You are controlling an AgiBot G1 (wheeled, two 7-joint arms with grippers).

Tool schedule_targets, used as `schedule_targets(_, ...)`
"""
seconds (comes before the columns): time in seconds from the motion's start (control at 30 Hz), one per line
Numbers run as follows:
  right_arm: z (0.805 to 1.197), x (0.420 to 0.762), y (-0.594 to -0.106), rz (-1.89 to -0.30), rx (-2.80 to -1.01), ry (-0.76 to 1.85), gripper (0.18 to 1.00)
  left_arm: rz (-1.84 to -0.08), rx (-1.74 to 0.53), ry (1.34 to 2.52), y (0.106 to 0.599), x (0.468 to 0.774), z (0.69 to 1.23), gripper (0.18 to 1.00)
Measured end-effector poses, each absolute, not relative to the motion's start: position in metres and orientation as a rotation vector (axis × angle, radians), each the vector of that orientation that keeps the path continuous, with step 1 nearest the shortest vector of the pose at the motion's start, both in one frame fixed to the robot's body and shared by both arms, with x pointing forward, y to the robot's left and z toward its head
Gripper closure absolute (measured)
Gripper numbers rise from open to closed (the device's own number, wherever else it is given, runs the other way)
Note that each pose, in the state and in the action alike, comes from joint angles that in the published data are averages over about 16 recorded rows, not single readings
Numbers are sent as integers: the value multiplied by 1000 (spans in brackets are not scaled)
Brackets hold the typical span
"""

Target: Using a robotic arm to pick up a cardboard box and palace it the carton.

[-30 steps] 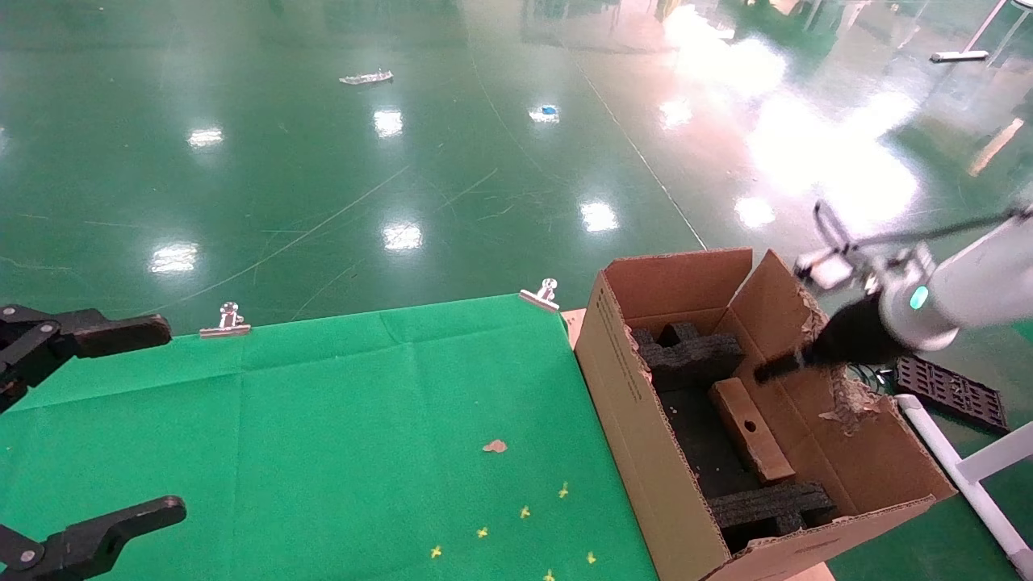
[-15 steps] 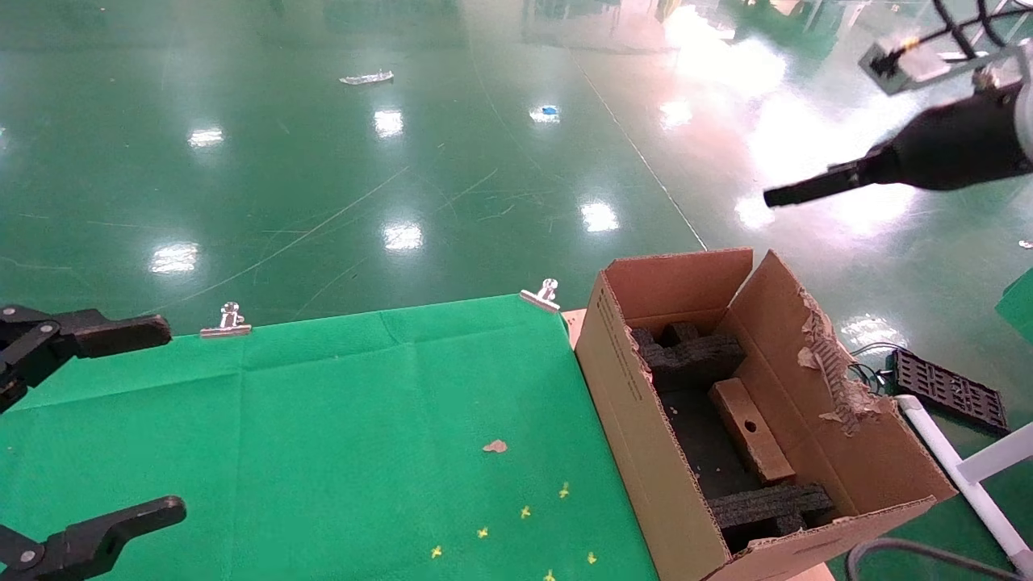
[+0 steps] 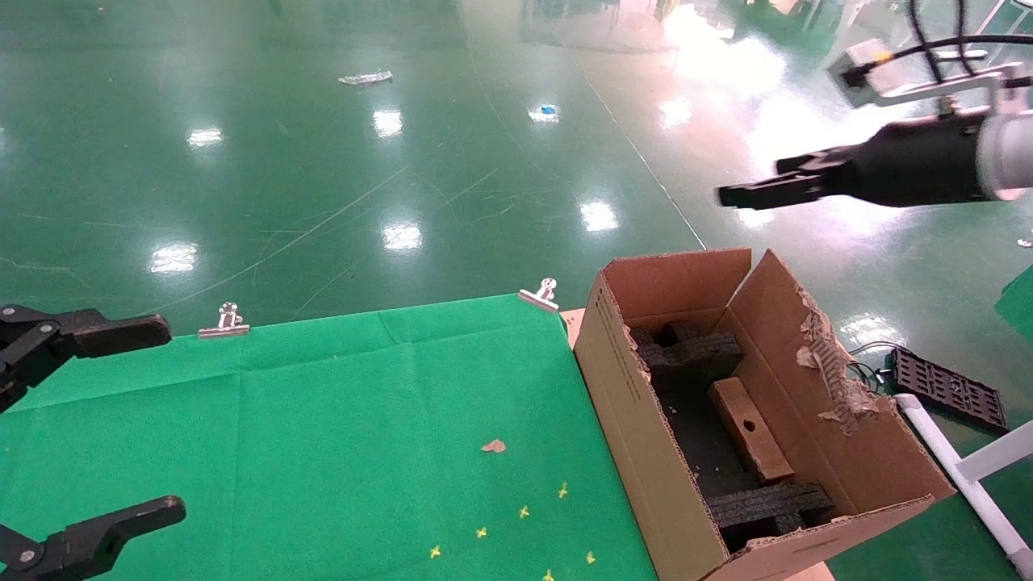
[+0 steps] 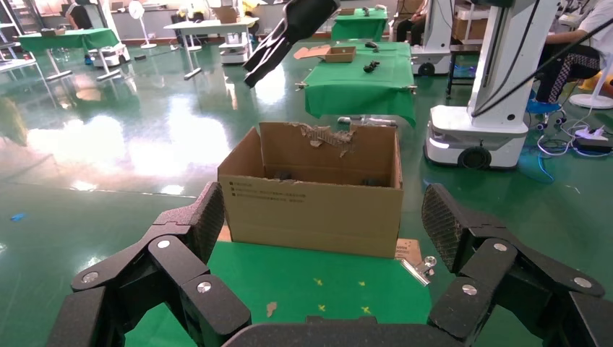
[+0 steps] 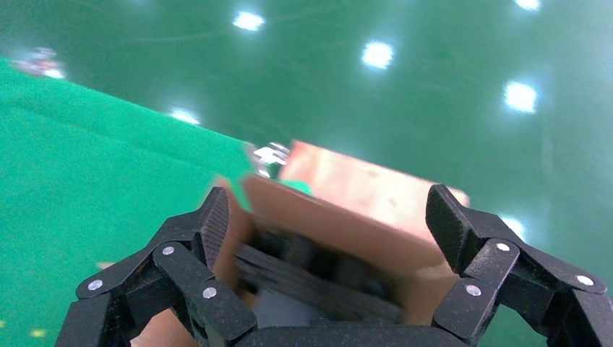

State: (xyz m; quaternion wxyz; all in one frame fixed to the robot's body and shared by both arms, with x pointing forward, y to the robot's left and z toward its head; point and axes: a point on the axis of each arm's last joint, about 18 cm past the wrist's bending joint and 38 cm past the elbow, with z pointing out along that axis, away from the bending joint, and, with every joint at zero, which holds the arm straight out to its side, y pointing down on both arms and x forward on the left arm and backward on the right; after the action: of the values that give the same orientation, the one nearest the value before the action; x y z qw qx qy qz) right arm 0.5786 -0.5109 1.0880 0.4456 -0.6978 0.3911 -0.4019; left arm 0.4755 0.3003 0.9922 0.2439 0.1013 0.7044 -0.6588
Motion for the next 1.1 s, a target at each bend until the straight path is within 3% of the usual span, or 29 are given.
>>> schedule_targets(0.5,1051,588,-418,-781,-1799,591,178,-1799,277,1924,300,476,992,184)
schedule_targets(1.1,1018,553,-340,-607,-1744,173,178,-1799,277,1924,300,476,992,184)
